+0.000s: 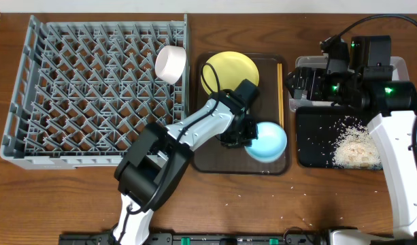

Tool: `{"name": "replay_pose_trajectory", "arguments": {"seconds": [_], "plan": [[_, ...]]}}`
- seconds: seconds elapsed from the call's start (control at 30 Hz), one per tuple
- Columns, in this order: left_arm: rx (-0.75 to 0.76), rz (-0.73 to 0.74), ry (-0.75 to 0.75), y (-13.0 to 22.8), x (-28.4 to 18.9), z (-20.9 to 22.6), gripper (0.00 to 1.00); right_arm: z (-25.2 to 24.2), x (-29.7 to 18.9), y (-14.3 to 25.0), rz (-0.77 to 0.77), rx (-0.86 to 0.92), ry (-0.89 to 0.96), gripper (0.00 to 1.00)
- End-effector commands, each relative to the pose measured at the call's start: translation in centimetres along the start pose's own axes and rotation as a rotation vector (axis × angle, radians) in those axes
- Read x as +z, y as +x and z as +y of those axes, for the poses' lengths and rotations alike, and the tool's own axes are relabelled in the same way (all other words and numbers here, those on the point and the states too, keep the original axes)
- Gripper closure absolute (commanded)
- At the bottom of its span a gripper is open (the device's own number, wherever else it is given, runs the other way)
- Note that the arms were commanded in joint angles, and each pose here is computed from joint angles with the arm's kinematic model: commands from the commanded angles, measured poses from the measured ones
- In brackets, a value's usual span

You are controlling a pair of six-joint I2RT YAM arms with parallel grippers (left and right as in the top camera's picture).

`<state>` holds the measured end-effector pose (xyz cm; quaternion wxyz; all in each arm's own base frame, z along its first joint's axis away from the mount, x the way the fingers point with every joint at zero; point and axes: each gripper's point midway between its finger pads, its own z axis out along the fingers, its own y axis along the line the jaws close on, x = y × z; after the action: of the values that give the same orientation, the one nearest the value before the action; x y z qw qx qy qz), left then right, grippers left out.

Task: Sort waste into correct bins and load items into the dishwasher
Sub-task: 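Move the left gripper to the light-blue bowl and grasp its rim, then carry the light-blue bowl into the rack and set it upright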

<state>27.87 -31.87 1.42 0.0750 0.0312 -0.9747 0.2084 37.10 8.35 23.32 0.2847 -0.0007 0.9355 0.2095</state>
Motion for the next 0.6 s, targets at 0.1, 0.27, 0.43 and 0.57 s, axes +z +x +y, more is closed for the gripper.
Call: {"name": "replay_pose_trajectory", "arguments": {"seconds": [0.1,0.27,0.43,0.57], "plan": [[0.016,-0.004,0.044,-0.8,-1.2,0.1,0.93,0.2,0.0,-0.1,0.001,-0.005,-0.005,0.01],[0.1,-0.159,0.029,-2.7,-5.5,-0.1,0.93,0.2,0.0,-0.1,0.001,-0.005,-0.005,0.01],[0.182,-0.444,-0.148,-5.1,-11.8,1.4,0.92,0.2,0.0,-0.1,0.001,-0.005,-0.005,0.01],[0.177,-0.707,-0.415,-6.5,-19.0,5.0,0.93,0.2,0.0,-0.1,0.001,-0.005,-0.005,0.01]]}}
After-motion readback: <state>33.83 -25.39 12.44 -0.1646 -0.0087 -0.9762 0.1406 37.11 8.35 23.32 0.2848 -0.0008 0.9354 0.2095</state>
